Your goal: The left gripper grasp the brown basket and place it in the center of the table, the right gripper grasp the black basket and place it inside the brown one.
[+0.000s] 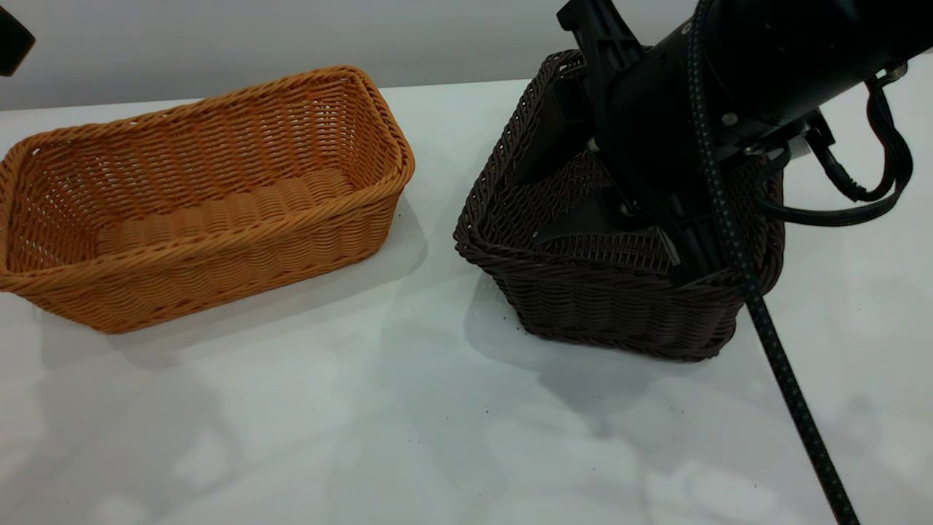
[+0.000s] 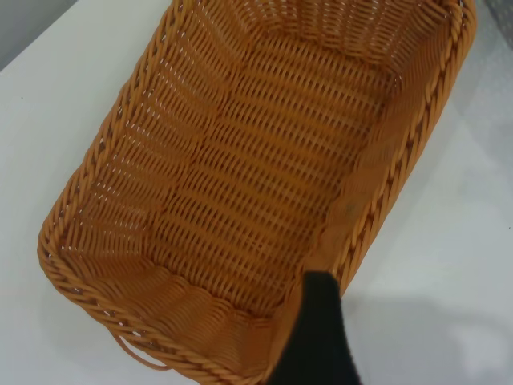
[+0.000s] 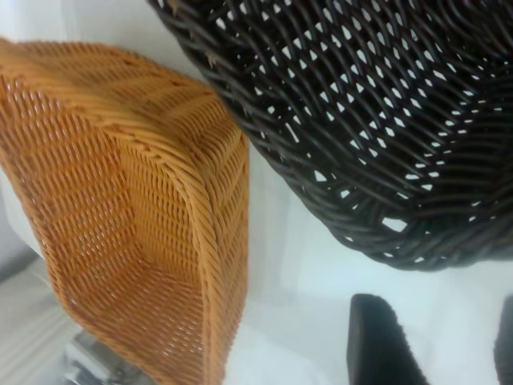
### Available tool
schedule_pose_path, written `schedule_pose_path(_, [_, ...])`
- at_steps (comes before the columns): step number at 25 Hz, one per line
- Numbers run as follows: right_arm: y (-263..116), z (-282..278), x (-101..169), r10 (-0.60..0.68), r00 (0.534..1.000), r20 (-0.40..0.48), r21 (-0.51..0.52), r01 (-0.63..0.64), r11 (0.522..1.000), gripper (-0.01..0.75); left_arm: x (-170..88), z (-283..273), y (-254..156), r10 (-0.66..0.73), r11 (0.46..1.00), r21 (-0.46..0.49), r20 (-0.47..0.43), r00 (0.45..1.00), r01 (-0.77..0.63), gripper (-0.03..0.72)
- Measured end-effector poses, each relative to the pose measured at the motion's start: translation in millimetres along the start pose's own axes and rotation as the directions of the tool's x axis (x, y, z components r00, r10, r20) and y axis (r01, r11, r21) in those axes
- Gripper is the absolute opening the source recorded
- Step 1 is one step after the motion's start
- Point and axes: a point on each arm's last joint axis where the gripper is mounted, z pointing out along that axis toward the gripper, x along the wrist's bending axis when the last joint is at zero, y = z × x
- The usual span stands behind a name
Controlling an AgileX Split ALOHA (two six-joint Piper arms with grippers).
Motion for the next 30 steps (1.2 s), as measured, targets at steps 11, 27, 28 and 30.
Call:
schedule_pose_path(11, [-9.1, 4.7, -4.4, 0.069, 0.997, -0.026, -0.108, -0.072, 0.992, 0.318, 0.1, 0.0, -0.2, 0.003, 1.0, 0.002, -0.001, 1.0, -0.003, 0.525])
schedule_pose_path(27, [5.2, 4.2, -30.1, 0.128, 0.992, 0.017, -0.197, -0.122, 0.973, 0.316, 0.7, 0.0, 0.4, 0.004, 1.0, -0.004, -0.008, 1.0, -0.004, 0.525])
schedule_pose_path(28, [4.9, 4.3, -30.2, 0.123, 0.992, 0.02, -0.192, -0.117, 0.974, 0.316, 0.6, 0.0, 0.3, 0.004, 1.0, -0.003, -0.007, 1.0, -0.004, 0.525])
schedule_pose_path(30, [2.9, 4.6, -30.8, 0.12, 0.992, 0.03, -0.171, -0.113, 0.979, 0.316, 0.5, 0.0, 0.2, 0.004, 1.0, -0.002, -0.006, 1.0, -0.004, 0.525])
